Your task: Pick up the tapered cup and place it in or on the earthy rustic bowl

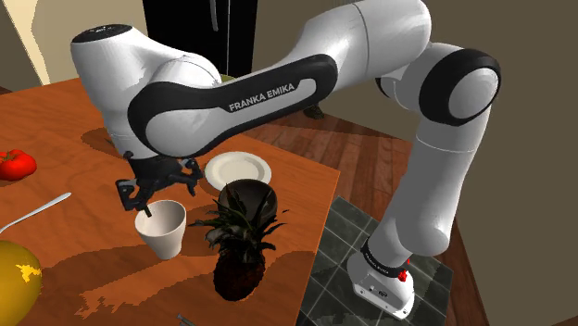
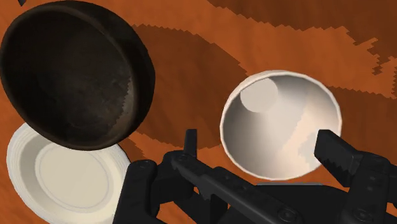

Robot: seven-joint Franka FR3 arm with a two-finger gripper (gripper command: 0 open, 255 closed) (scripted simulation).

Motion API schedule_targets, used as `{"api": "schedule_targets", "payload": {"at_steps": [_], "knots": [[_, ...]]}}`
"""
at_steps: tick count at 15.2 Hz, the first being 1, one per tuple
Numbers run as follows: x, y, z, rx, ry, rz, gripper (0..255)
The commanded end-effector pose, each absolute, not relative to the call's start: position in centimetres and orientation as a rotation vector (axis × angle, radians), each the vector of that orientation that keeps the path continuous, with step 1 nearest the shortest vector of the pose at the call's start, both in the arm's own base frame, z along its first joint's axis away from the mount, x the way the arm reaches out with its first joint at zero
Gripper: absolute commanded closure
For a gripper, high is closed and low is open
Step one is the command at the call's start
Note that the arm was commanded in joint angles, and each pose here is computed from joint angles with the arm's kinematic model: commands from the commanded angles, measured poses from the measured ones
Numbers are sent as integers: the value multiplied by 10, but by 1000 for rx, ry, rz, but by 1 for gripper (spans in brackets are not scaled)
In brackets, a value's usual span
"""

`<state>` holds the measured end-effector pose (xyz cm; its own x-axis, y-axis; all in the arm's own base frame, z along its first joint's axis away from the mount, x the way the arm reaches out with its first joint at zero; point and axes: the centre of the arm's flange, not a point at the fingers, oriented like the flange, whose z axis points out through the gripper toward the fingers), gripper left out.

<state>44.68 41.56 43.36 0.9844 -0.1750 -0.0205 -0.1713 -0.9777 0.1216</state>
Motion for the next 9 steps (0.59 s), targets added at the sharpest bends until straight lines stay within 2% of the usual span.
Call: {"api": "schedule_targets", "payload": {"at_steps": [1,5,9], "knots": [[452,438,425,3005,-270,-48,0],[467,487,411,2997,-277,-51,0],[467,488,394,2997,-278,-51,0]]}}
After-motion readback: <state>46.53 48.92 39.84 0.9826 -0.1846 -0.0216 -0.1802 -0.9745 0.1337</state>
